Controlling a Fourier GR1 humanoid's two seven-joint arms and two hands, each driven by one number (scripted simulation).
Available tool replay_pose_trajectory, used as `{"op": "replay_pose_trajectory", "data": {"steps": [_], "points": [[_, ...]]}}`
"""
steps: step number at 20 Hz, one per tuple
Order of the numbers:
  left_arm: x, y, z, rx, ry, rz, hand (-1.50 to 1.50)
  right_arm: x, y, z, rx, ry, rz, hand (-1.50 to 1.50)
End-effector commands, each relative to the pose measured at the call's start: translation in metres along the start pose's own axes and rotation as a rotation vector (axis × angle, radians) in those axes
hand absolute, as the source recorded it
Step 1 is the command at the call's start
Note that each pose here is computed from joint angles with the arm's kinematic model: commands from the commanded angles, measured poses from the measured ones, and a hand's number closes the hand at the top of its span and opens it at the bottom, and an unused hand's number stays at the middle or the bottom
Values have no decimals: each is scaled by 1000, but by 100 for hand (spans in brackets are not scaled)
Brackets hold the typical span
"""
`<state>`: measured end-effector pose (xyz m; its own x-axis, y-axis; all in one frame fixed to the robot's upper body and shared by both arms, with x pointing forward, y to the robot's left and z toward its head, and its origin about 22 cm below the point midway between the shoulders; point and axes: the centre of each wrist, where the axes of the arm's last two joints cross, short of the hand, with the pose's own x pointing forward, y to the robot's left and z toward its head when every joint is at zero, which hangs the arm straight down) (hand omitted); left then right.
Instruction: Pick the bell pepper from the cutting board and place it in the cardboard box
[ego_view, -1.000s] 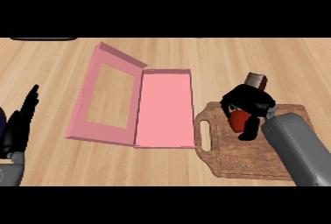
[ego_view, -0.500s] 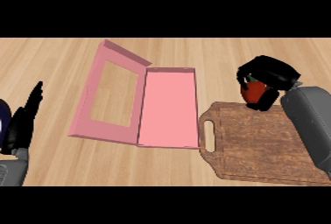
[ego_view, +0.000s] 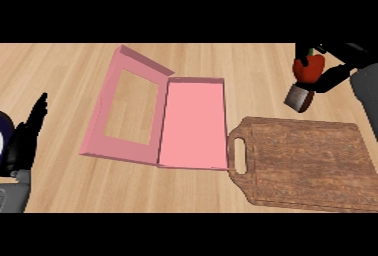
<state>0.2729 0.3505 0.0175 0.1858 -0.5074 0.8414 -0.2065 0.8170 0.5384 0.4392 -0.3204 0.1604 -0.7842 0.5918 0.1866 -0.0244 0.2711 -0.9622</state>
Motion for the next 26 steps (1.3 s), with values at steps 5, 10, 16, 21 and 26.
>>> {"op": "replay_pose_trajectory", "data": {"steps": [5, 10, 16, 21, 26], "points": [[-6, 14, -2, 8, 29, -9, 0, 18, -11, -44, -57, -228, -129, 150], [-12, 4, 3, 13, 28, -11, 0, 57, -29, -110, -6, -260, -295, 150], [-17, 11, 20, 23, 34, 2, 0, 95, 2, -145, -2, -211, -396, 150], [-9, 1, 5, 26, 20, -15, 0, 144, 19, -193, 62, -170, -491, 150], [-1, 23, 8, 2, 16, -5, 0, 171, 43, -206, 88, -154, -519, 150]]}}
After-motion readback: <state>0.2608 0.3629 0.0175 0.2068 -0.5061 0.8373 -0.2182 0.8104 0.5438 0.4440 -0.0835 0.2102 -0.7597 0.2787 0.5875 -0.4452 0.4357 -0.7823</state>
